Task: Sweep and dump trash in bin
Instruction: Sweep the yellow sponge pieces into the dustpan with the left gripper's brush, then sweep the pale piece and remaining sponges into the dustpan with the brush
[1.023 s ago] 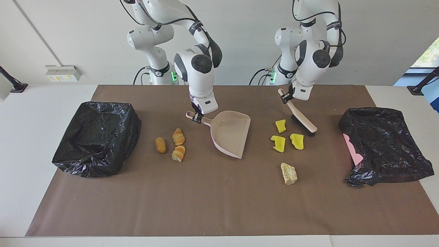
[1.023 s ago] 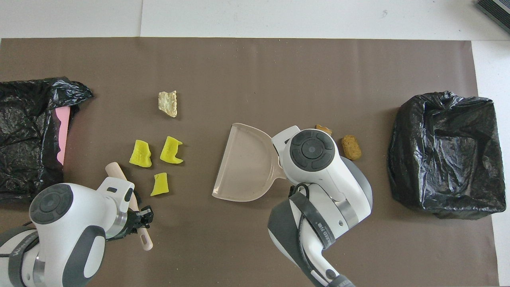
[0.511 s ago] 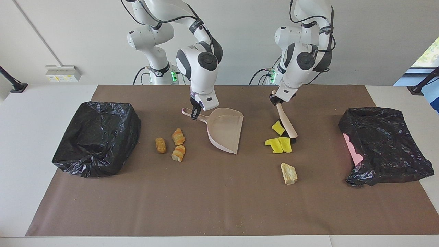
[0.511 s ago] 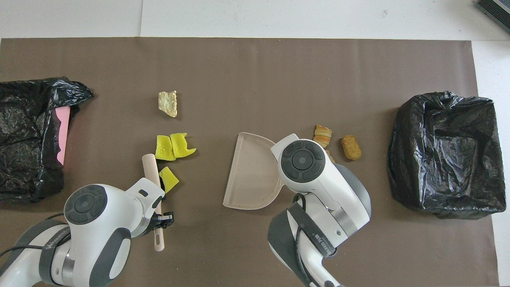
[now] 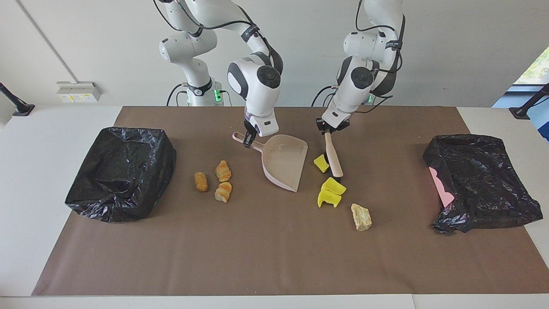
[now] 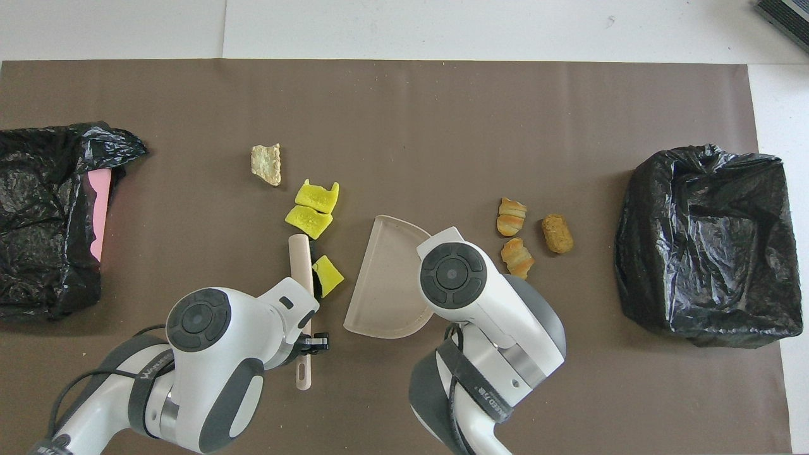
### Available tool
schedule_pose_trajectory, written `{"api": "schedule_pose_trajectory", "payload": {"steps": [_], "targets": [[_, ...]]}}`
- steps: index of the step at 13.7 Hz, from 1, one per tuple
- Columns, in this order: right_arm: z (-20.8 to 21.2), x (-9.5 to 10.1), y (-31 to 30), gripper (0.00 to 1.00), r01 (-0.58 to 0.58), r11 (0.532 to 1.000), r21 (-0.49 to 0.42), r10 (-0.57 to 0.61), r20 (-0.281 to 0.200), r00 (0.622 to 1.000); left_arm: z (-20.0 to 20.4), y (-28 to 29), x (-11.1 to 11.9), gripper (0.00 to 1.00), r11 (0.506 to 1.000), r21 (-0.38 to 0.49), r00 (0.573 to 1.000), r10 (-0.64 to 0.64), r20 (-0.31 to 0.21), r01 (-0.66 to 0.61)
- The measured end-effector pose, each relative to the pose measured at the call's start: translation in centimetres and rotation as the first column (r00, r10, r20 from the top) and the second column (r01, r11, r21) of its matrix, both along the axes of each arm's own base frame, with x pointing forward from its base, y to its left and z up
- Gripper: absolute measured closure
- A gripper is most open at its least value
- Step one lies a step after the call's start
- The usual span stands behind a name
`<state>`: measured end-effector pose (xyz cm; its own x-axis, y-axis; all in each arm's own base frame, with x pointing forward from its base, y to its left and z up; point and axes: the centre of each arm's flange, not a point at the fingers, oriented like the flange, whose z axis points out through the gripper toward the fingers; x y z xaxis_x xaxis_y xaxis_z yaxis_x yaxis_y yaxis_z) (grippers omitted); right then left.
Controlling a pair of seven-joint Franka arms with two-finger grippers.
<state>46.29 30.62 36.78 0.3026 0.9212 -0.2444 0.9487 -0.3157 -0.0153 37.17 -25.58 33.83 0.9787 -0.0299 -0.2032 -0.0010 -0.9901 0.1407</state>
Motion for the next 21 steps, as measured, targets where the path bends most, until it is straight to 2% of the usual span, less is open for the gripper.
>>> {"api": "schedule_pose_trajectory", "payload": {"steps": [5,8,9,11,15,18,21], "targets": [[0.0,0.0,0.0,0.69,0.001,1.000,0.000,-0.001,0.000,1.000,1.6,-5.6,-2.0,0.74,0.995,-0.058,0.997,-0.082,-0.008,0.081],[0.0,0.0,0.0,0.69,0.001,1.000,0.000,-0.001,0.000,1.000,5.6,-6.5,-0.5,0.74,0.992,-0.069,0.992,-0.112,-0.052,0.108],[0.0,0.0,0.0,0.69,0.002,1.000,0.000,-0.002,0.000,1.000,6.8,-5.7,0.8,0.74,0.992,-0.064,0.993,-0.114,-0.041,0.111],[0.0,0.0,0.0,0.69,0.003,1.000,0.000,-0.003,0.001,1.000,8.0,-2.6,4.0,0.74,0.990,-0.009,0.989,-0.143,0.027,0.143],[0.0,0.0,0.0,0.69,0.005,1.000,-0.001,-0.005,0.001,1.000,6.7,6.8,10.8,0.74,0.977,0.043,0.969,-0.214,0.122,0.211],[0.0,0.0,0.0,0.69,0.006,1.000,-0.001,-0.006,0.001,1.000,6.1,13.4,16.1,0.74,0.949,0.125,0.942,-0.305,0.144,0.288],[-0.1,0.0,0.0,0.69,0.007,1.000,-0.001,-0.007,0.001,1.000,4.4,15.5,21.3,0.74,0.899,0.204,0.897,-0.418,0.143,0.387]]}}
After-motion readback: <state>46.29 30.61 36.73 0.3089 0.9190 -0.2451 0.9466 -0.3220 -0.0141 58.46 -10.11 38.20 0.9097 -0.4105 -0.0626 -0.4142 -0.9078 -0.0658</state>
